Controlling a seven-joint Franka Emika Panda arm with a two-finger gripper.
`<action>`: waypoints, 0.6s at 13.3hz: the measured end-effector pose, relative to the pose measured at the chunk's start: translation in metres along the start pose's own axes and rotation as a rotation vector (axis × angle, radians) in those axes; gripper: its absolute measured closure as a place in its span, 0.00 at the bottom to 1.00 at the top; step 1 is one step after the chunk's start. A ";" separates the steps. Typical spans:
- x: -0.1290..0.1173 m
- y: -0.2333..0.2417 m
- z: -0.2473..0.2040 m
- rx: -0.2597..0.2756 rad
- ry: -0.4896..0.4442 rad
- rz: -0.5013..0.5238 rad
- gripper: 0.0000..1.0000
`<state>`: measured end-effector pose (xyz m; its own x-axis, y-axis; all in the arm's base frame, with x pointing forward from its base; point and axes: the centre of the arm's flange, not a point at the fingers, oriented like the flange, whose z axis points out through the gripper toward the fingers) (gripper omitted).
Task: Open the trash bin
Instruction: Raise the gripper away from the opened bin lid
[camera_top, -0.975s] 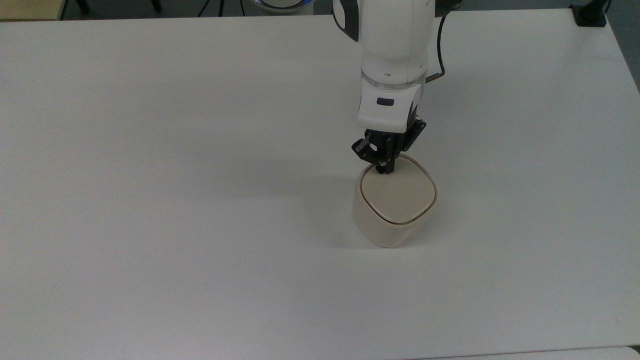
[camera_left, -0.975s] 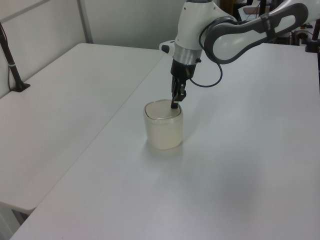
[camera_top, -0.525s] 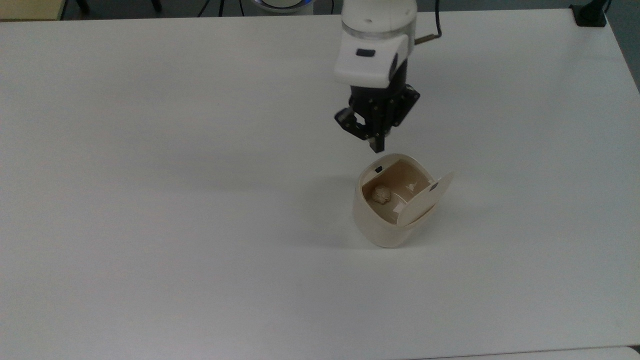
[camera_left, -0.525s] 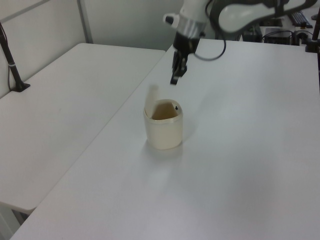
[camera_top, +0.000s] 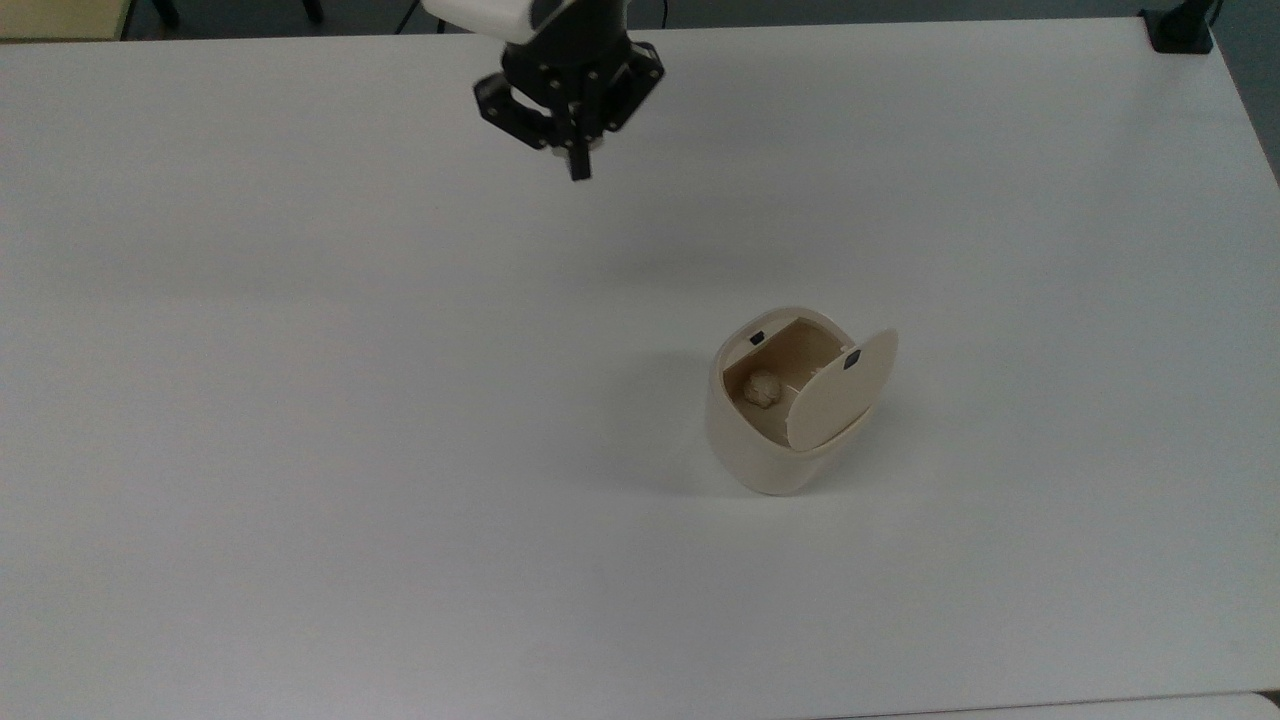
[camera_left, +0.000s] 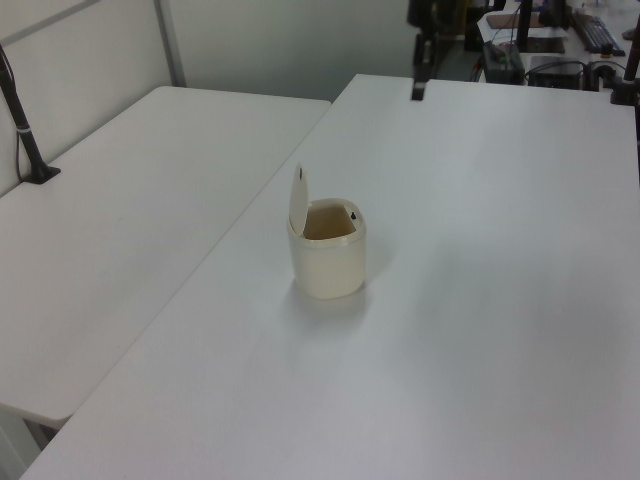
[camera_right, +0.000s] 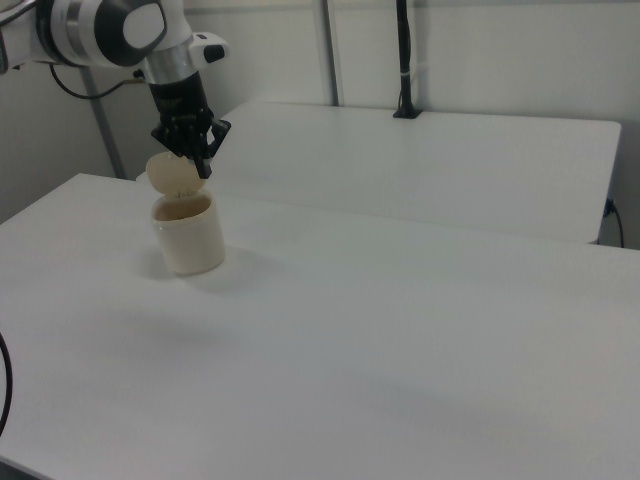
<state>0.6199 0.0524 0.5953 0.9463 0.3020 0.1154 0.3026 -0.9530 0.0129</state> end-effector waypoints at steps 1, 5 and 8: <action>-0.010 0.010 -0.006 -0.014 -0.028 0.019 0.99; -0.039 0.030 -0.019 -0.053 -0.114 0.114 0.98; -0.053 0.035 -0.030 -0.048 -0.145 0.145 0.79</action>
<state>0.5767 0.0026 0.6190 0.9871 0.1580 -0.0250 0.1592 -0.9857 0.0547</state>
